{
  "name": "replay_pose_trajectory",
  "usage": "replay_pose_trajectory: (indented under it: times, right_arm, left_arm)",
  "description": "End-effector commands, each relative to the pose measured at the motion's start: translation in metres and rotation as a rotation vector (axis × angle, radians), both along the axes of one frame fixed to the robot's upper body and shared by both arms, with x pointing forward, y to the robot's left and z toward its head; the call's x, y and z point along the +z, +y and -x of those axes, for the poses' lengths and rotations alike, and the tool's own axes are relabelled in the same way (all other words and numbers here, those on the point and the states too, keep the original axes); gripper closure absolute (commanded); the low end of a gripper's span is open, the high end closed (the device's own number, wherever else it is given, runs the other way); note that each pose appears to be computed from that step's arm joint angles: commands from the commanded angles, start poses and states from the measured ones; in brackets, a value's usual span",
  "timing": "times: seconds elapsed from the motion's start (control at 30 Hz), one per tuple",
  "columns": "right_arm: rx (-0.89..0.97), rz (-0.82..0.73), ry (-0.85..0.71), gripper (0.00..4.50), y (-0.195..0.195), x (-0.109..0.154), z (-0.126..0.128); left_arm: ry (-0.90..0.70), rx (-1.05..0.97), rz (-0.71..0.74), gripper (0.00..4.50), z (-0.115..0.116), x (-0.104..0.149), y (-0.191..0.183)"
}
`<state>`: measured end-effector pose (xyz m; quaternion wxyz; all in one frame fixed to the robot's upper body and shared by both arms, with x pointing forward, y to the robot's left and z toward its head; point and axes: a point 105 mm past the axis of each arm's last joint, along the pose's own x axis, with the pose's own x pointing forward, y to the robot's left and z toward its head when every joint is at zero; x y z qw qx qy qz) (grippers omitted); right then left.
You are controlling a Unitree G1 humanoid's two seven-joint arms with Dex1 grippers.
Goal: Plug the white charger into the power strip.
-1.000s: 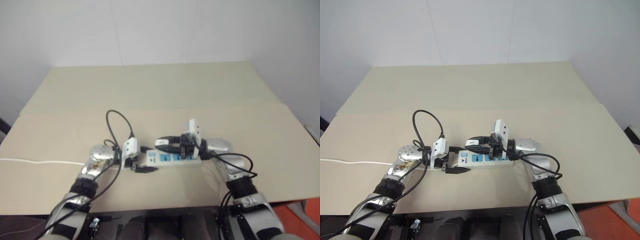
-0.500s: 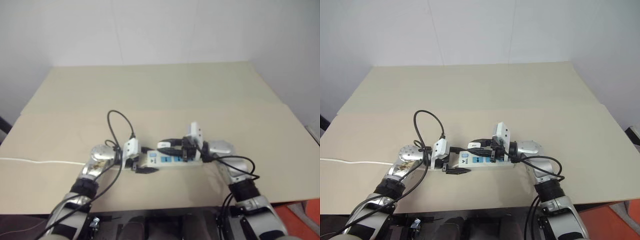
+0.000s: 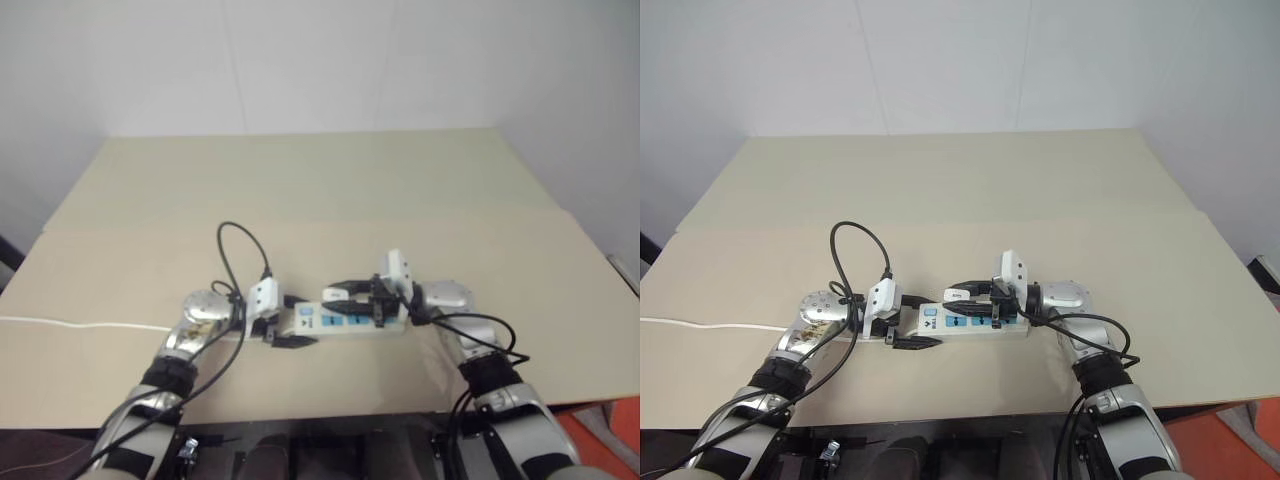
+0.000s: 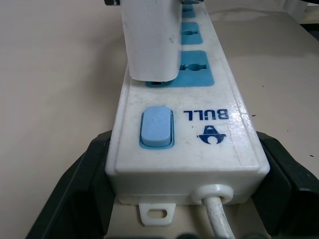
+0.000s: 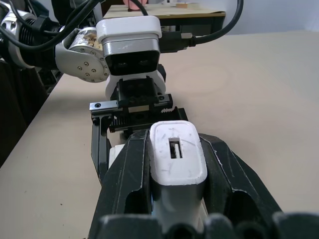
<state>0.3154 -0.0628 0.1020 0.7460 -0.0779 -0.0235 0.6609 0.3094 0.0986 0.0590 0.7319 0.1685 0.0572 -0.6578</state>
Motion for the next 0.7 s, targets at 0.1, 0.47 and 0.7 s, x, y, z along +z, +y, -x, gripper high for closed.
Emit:
replay_pose_trajectory:
  times: [0.1, 0.47, 0.7]
  right_arm:
    - [-0.024, 0.218, 0.150, 3.36, -0.022, -0.053, 0.006]
    - [0.037, 0.279, 0.195, 3.36, -0.006, -0.059, 0.010]
    - [0.026, 0.259, 0.199, 2.33, -0.005, -0.055, 0.009]
  left_arm:
    - [-0.022, 0.049, -0.048, 1.19, -0.006, 0.003, 0.020]
    - [-0.019, 0.050, -0.041, 1.19, -0.005, 0.001, 0.017]
    - [-0.015, 0.057, -0.040, 1.19, -0.004, 0.001, 0.019]
